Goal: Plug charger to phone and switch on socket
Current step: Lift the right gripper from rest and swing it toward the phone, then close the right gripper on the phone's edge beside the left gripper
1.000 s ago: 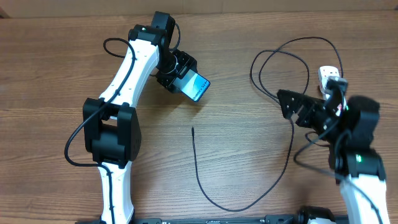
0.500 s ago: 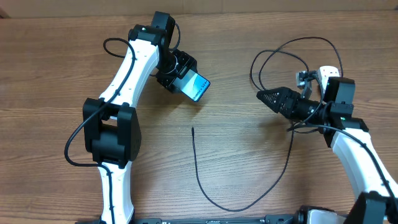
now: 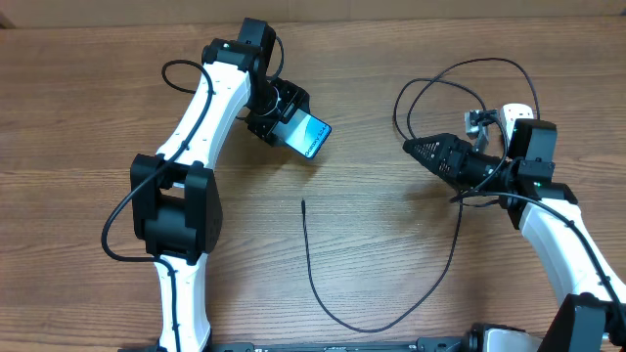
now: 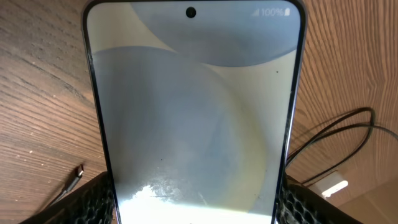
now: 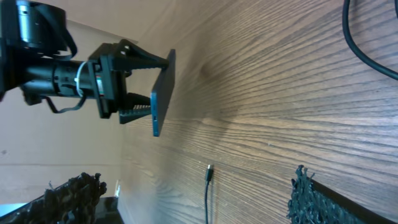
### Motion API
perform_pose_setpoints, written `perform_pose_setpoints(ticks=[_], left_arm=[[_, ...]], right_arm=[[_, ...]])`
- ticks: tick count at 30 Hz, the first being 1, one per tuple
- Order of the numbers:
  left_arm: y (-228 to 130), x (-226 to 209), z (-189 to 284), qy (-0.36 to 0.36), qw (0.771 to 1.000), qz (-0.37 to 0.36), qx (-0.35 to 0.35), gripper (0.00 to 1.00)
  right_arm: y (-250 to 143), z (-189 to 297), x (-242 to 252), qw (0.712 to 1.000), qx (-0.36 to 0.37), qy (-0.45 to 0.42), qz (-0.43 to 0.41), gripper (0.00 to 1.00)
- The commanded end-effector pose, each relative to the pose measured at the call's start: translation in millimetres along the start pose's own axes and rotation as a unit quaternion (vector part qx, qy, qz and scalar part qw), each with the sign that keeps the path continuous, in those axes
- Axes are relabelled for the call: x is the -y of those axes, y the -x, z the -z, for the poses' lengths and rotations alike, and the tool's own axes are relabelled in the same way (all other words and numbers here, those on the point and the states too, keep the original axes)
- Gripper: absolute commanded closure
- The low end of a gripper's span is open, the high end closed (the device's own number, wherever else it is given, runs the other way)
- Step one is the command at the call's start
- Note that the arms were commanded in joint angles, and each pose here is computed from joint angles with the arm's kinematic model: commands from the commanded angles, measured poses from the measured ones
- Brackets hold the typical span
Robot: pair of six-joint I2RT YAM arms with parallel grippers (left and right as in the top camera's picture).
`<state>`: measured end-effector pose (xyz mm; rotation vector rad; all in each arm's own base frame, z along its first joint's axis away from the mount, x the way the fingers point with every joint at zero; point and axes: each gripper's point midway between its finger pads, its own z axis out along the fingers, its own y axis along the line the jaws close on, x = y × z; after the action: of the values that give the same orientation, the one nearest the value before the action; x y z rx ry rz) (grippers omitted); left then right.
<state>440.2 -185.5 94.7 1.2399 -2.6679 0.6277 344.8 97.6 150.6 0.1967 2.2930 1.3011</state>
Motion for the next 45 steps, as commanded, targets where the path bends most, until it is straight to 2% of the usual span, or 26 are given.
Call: perform_pose_setpoints(ticks=[1, 15, 20, 39, 45], left_arm=[[-9, 11, 3, -0.014, 1.000, 0.008, -0.010, 0.96], [-31, 13, -5, 0.000, 0.999, 0.028, -0.022, 0.96], [-47, 16, -10, 0.004, 0.999, 0.040, -0.033, 0.96], [-103, 33, -29, 0.002, 0.996, 0.063, -0.056, 0.96], [-115, 39, -32, -0.005, 0.996, 0.063, -0.071, 0.96]], right_arm=[[7, -6, -7, 1.000, 0.006, -0.014, 0.019, 0.00], [-14, -49, -34, 0.995, -0.013, -0.032, 0.097, 0.00], [-11, -52, -28, 0.996, 0.002, -0.059, 0.068, 0.00], [-12, -58, -18, 0.996, -0.003, -0.070, 0.060, 0.00], [-10, -64, -7, 0.997, 0.001, -0.079, 0.007, 0.00]])
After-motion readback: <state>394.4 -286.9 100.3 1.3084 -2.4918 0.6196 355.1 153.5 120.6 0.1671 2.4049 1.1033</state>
